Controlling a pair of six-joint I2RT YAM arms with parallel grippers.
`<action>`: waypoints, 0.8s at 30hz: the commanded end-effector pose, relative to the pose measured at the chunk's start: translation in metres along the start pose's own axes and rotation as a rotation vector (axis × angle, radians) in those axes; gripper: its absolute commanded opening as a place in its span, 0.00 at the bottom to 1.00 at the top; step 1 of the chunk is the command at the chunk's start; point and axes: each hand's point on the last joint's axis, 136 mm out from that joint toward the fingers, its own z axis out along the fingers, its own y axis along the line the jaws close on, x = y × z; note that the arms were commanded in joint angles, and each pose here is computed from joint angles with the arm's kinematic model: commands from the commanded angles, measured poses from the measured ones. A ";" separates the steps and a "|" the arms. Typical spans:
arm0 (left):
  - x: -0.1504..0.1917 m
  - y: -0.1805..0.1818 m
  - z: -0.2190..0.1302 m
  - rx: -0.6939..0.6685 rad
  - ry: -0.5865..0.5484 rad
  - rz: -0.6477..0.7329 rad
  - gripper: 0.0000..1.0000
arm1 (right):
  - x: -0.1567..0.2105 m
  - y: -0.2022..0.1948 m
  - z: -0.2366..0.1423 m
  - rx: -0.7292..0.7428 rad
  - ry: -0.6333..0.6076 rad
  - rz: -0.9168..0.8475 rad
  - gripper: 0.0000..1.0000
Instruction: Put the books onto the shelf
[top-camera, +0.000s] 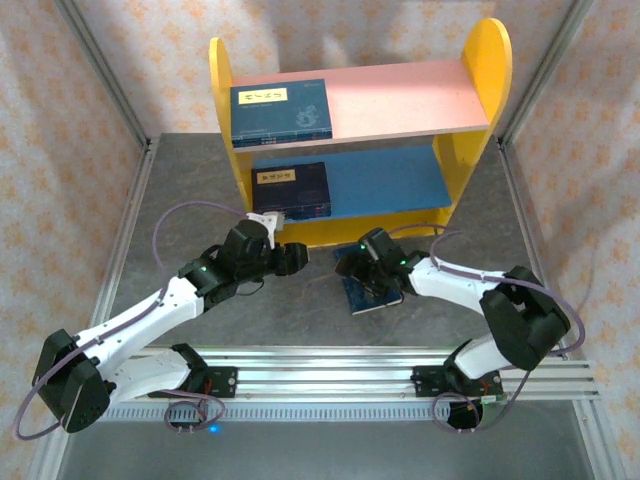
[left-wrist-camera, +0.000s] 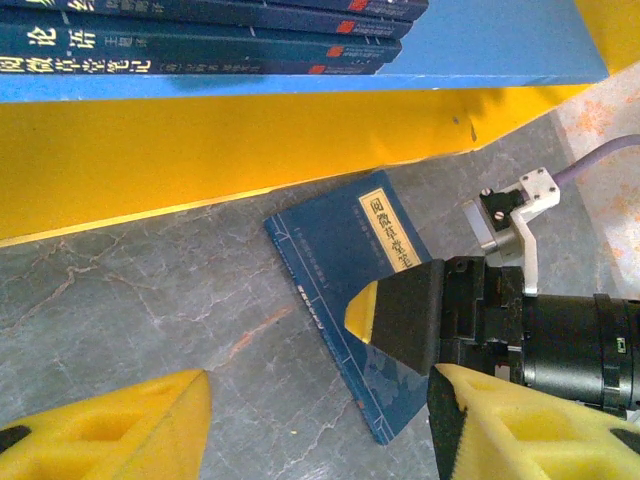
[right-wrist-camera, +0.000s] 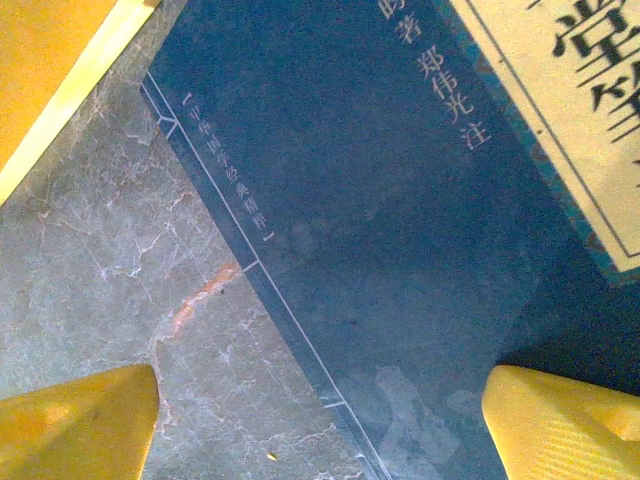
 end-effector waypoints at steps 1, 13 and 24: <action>-0.006 -0.003 0.002 -0.010 -0.026 0.007 0.59 | 0.021 -0.067 -0.002 0.239 0.100 0.020 0.86; -0.003 -0.024 0.022 -0.001 -0.005 0.033 0.58 | -0.006 -0.093 -0.040 0.318 0.056 -0.062 0.87; 0.016 -0.019 0.058 -0.056 0.067 0.047 0.56 | -0.011 -0.068 -0.023 0.248 0.087 -0.142 0.81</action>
